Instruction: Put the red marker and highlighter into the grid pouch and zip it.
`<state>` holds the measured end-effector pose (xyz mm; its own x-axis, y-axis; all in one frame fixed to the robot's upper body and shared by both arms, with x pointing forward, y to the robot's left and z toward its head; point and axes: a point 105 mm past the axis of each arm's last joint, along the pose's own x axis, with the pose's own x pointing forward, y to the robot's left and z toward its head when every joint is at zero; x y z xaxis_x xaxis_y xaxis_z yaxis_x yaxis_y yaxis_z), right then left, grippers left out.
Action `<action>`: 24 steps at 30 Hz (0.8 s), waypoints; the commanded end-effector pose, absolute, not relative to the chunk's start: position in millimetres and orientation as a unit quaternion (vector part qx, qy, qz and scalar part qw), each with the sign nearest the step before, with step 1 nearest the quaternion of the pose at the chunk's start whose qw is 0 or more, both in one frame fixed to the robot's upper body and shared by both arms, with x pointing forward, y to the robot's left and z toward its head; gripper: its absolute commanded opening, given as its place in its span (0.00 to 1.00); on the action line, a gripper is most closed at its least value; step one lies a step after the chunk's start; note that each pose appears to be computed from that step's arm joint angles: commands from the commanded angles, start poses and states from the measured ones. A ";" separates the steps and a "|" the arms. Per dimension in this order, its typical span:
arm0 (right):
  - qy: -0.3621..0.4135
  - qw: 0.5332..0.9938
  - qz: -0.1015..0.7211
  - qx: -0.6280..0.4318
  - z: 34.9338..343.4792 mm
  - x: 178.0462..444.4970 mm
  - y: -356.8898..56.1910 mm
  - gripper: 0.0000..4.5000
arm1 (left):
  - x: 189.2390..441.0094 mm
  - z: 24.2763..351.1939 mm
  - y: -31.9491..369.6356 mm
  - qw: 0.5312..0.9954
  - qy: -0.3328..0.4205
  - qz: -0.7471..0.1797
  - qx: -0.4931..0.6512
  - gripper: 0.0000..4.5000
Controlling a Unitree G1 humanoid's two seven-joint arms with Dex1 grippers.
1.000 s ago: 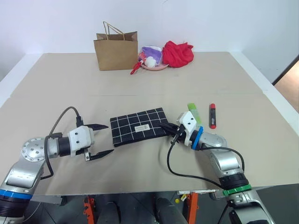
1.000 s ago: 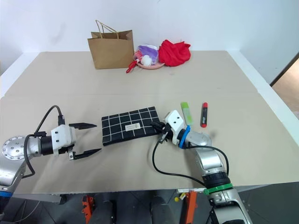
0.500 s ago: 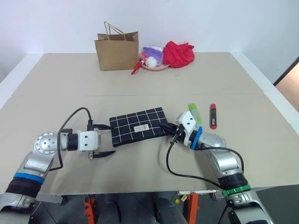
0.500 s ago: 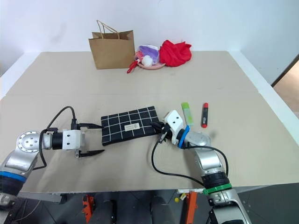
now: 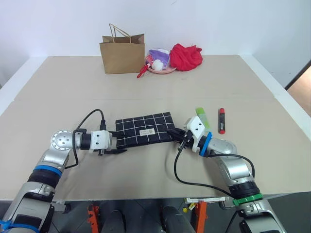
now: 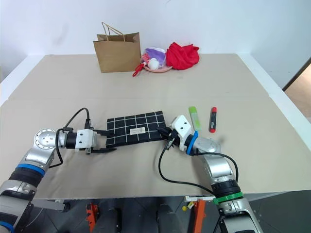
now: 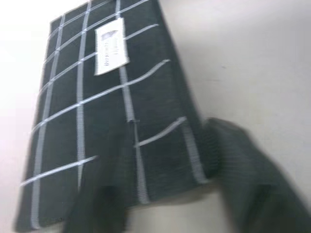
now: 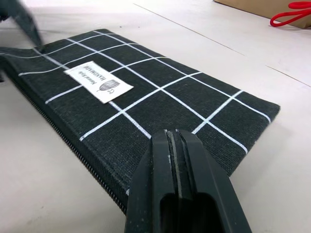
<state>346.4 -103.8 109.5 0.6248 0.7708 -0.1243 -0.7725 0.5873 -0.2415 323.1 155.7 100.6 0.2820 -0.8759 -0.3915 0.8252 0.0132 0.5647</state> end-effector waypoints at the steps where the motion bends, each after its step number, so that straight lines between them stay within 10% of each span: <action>1: -0.023 0.889 0.432 -0.148 124.5 345.4 -104.0 0.00 | 324.3 93.7 162.4 0.708 -0.010 -0.600 0.374 0.05; 9: -0.057 0.889 0.433 -0.138 144.3 344.8 -104.5 0.00 | 325.8 115.9 152.9 0.736 -0.015 -0.608 0.297 0.01; 19: -0.117 0.883 0.442 -0.108 192.1 306.6 -147.0 0.75 | 310.1 153.7 135.1 0.769 -0.002 -0.621 0.153 0.00; 24: -0.070 0.884 0.453 -0.097 167.4 282.7 -161.2 0.75 | 308.5 155.7 135.3 0.777 0.008 -0.614 0.135 0.00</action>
<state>290.2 -160.6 148.6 0.6013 0.7990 -0.0078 -0.7859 0.5897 -0.1863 310.2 133.5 144.7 0.2359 -0.9503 -0.2030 0.9636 0.2017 0.1755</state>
